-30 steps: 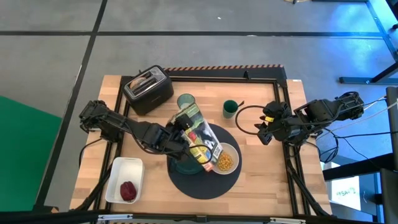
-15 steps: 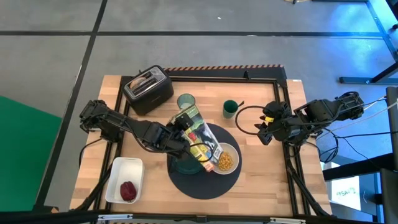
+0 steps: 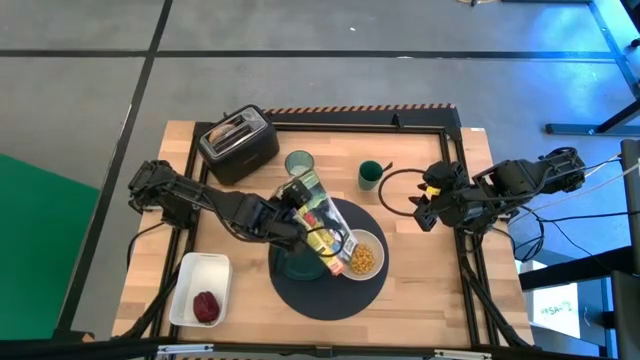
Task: Arrange a breakfast setting
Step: Pour the cereal from the yellow cereal box into the white bowl
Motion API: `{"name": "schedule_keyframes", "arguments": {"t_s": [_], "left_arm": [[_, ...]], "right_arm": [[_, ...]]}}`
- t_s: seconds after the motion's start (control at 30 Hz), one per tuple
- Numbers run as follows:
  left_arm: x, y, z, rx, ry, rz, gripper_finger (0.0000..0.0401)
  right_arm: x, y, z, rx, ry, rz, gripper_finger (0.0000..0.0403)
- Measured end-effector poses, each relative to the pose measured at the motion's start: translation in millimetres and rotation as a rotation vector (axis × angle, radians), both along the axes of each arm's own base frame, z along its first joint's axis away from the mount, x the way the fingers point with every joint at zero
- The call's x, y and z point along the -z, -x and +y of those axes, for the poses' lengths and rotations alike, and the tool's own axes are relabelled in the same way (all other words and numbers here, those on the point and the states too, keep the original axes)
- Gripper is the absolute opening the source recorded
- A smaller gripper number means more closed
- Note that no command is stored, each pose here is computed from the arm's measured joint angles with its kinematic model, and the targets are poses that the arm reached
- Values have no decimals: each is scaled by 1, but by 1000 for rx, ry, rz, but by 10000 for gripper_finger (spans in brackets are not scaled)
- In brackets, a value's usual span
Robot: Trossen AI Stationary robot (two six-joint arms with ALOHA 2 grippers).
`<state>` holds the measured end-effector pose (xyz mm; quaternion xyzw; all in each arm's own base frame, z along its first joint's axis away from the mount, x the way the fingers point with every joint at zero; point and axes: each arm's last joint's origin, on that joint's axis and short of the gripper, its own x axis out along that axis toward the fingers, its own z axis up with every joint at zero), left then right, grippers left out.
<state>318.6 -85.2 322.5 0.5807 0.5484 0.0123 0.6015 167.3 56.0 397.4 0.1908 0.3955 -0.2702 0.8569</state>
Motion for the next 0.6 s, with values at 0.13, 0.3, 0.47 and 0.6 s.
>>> {"name": "schedule_keyframes", "arguments": {"t_s": [0.13,0.3,0.47,0.6], "left_arm": [[1,0,4,-22,34,5,167],[1,-2,7,-27,36,-8,167],[0,-4,4,-12,37,-20,167],[0,-3,2,-15,40,-25,167]], "right_arm": [[0,0,0,0,0,0,192],[0,0,0,0,0,0,192],[0,0,0,0,0,0,192],[0,0,0,-2,1,1,192]]}}
